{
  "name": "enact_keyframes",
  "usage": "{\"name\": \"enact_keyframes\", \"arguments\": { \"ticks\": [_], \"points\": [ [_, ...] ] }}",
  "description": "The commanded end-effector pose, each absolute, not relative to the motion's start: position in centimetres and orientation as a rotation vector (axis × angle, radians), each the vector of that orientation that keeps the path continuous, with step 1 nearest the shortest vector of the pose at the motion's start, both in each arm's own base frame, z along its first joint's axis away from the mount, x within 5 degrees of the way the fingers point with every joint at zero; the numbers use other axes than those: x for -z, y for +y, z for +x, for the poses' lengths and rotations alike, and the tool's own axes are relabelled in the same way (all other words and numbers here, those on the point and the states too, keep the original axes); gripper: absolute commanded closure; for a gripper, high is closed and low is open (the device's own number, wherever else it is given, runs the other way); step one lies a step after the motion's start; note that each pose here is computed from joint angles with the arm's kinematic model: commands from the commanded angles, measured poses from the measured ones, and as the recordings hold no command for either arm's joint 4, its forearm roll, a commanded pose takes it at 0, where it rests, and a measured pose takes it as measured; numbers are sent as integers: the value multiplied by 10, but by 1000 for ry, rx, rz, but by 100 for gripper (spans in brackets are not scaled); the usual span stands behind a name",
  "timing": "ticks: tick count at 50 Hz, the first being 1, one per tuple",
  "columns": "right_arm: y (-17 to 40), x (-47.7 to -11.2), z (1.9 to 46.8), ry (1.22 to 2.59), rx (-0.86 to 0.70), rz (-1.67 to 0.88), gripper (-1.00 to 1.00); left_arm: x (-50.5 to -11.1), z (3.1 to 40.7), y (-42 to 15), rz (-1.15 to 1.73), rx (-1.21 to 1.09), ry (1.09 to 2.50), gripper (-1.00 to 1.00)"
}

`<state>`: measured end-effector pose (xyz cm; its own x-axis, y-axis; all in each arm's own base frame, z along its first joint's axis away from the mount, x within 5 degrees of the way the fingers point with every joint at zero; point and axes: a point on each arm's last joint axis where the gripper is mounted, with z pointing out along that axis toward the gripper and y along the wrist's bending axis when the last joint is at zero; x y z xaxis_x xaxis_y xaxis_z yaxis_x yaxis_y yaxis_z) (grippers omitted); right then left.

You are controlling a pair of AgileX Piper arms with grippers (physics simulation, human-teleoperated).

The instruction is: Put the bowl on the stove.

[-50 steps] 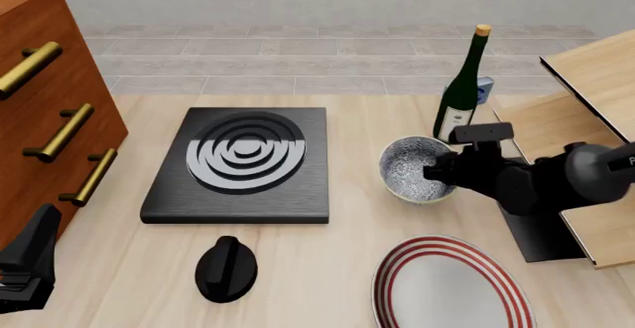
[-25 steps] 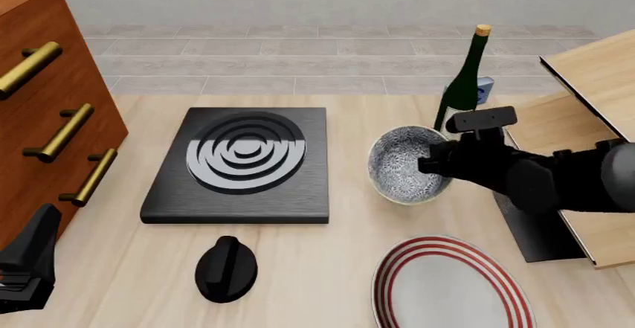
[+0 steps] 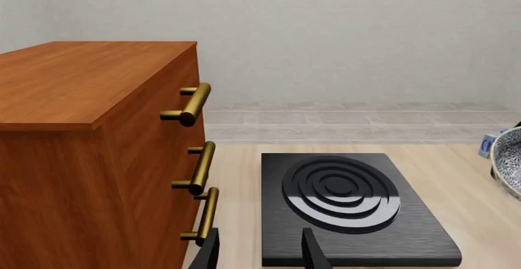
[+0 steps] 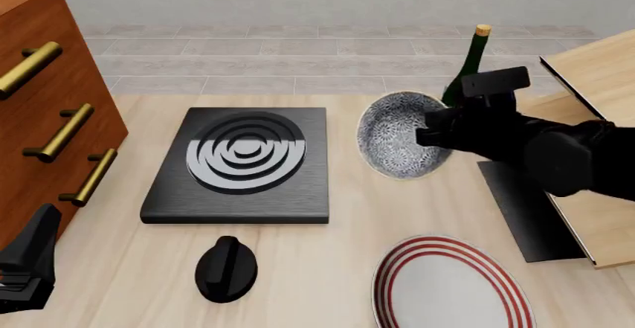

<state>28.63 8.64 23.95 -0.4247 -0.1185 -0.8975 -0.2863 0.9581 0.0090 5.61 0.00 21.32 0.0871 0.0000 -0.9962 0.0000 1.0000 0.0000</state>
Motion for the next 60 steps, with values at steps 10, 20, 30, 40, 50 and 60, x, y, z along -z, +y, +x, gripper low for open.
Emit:
{"name": "enact_keyframes", "arguments": {
  "ticks": [10, 20, 30, 40, 50, 60],
  "points": [
    [115, -290, 303, 1938, -258, -328, 100, -213, 56, 0, 0, 0, 1484, -100],
    [137, -297, 322, 1937, -279, -371, 100, -213, 56, 0, 0, 0, 1484, -100],
    [165, -294, 345, 1956, -311, -407, 100, -213, 56, 0, 0, 0, 1484, -100],
    [191, -291, 367, 1967, -337, -434, 100, -213, 56, 0, 0, 0, 1484, -100],
    [224, -279, 386, 2020, -449, -347, 100, -213, 56, 0, 0, 0, 1484, -100],
    [243, -271, 405, 2053, -465, -342, 100, -213, 56, 0, 0, 0, 1484, -100]
  ]
}}
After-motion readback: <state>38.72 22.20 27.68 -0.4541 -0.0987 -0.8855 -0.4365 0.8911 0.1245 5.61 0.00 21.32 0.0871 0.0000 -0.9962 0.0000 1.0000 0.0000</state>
